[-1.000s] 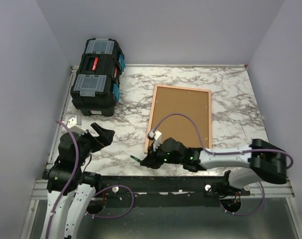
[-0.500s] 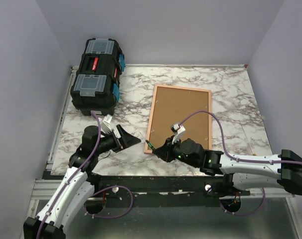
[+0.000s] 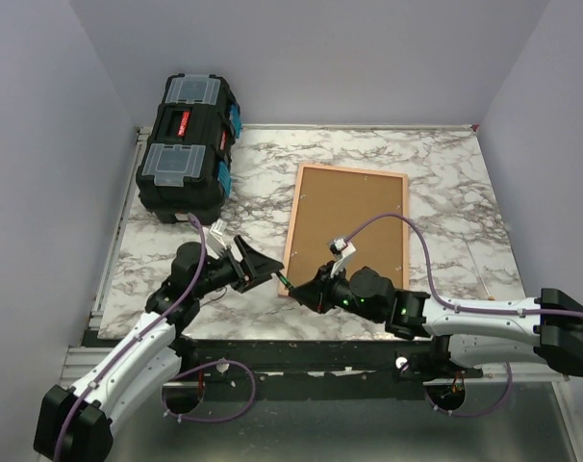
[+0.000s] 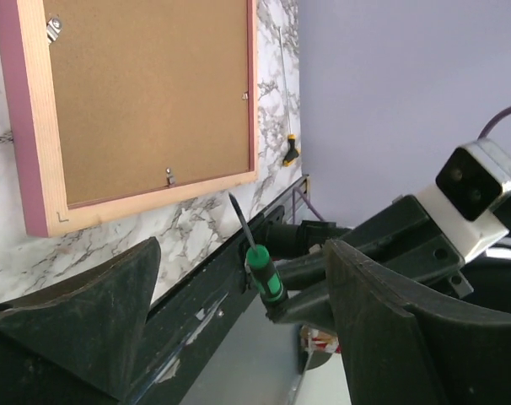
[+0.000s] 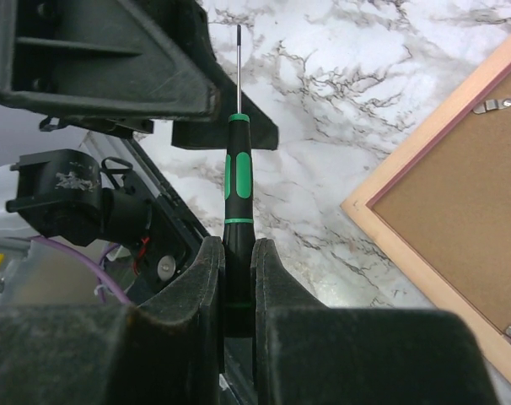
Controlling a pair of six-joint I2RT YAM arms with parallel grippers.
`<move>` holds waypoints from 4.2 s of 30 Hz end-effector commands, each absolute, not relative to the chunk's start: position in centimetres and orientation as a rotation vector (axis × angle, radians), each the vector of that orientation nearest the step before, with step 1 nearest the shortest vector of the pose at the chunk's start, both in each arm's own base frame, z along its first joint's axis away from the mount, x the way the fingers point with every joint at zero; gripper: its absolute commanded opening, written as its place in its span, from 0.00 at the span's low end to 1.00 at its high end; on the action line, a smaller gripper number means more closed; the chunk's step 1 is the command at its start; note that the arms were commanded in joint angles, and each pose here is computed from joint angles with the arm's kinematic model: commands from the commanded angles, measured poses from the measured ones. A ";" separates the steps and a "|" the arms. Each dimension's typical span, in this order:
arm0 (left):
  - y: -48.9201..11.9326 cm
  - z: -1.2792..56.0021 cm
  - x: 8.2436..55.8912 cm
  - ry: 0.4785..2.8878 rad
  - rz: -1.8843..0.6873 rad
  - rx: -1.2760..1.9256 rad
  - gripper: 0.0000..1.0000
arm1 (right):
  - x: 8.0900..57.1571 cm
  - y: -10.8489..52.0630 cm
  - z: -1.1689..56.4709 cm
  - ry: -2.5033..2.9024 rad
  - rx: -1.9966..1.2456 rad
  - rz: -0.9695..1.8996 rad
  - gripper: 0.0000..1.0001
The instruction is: Take the photo out of the frame
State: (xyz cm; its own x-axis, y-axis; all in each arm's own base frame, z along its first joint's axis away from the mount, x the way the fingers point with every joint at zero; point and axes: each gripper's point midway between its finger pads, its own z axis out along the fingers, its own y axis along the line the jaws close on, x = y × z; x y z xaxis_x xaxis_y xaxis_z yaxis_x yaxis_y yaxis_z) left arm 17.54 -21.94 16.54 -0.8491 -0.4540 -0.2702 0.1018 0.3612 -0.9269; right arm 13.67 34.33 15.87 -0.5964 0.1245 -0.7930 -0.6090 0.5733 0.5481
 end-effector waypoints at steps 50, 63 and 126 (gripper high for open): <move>-21.7 11.8 13.2 2.388 -1.823 -1.327 0.00 | 13.6 38.4 14.0 1.769 -0.490 0.631 0.35; -18.8 10.0 14.9 2.346 -1.412 -1.183 0.99 | 15.4 34.5 14.3 1.874 -0.344 0.490 0.01; -23.0 4.1 21.0 2.641 -0.774 -0.101 0.42 | 28.1 30.7 9.7 2.427 -0.119 0.491 0.01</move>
